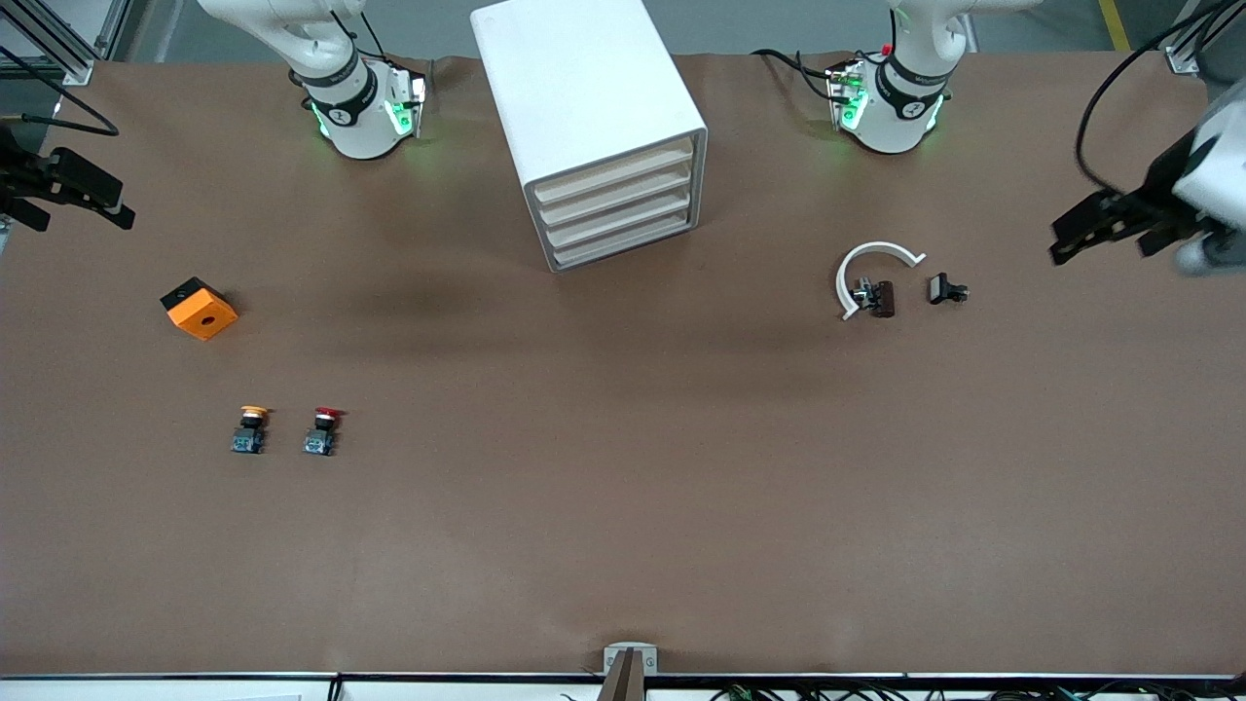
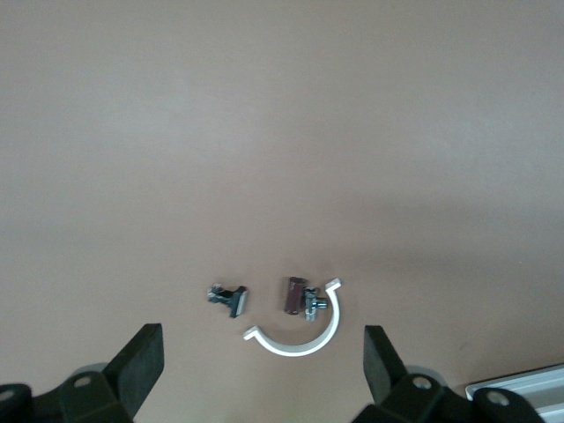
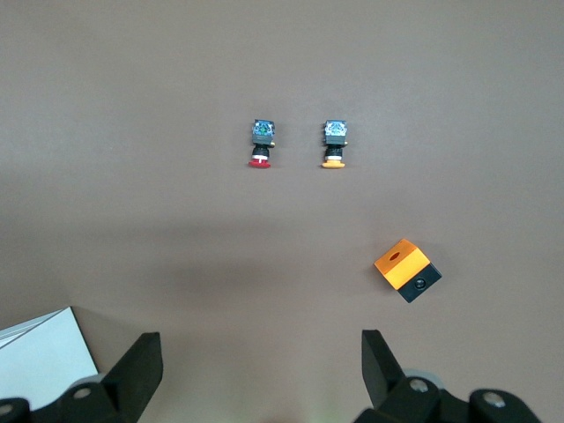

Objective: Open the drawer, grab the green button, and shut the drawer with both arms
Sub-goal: 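Move the left gripper toward the white drawer cabinet, then grasp the drawer front with the left gripper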

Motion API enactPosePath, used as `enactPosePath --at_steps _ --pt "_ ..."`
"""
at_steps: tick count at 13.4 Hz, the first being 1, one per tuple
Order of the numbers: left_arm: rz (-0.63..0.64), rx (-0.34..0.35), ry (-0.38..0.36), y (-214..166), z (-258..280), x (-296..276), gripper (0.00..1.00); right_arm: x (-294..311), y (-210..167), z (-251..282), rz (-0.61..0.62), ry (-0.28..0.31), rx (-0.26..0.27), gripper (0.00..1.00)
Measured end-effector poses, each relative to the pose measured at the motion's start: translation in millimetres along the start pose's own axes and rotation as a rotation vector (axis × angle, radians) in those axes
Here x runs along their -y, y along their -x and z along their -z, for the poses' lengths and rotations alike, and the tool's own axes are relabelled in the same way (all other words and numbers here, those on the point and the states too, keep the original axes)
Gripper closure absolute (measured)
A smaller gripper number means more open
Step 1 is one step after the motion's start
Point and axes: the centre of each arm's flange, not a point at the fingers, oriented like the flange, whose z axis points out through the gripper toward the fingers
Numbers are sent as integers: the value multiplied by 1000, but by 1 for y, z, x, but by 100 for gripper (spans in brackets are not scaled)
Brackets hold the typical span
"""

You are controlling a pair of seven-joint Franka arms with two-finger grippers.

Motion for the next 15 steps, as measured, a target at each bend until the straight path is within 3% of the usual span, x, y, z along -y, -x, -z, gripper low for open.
enactPosePath --at_steps 3,5,12,15 --pt "-43 80 15 -25 -73 -50 0 -1 0 0 -1 0 1 0" --pt "7 135 41 -34 -124 -90 0 -1 0 0 -2 0 1 0" --pt "462 406 258 -25 -217 -203 0 -1 0 0 -2 0 0 0" --pt "673 534 233 -18 -253 -226 0 -1 0 0 -3 0 -1 0"
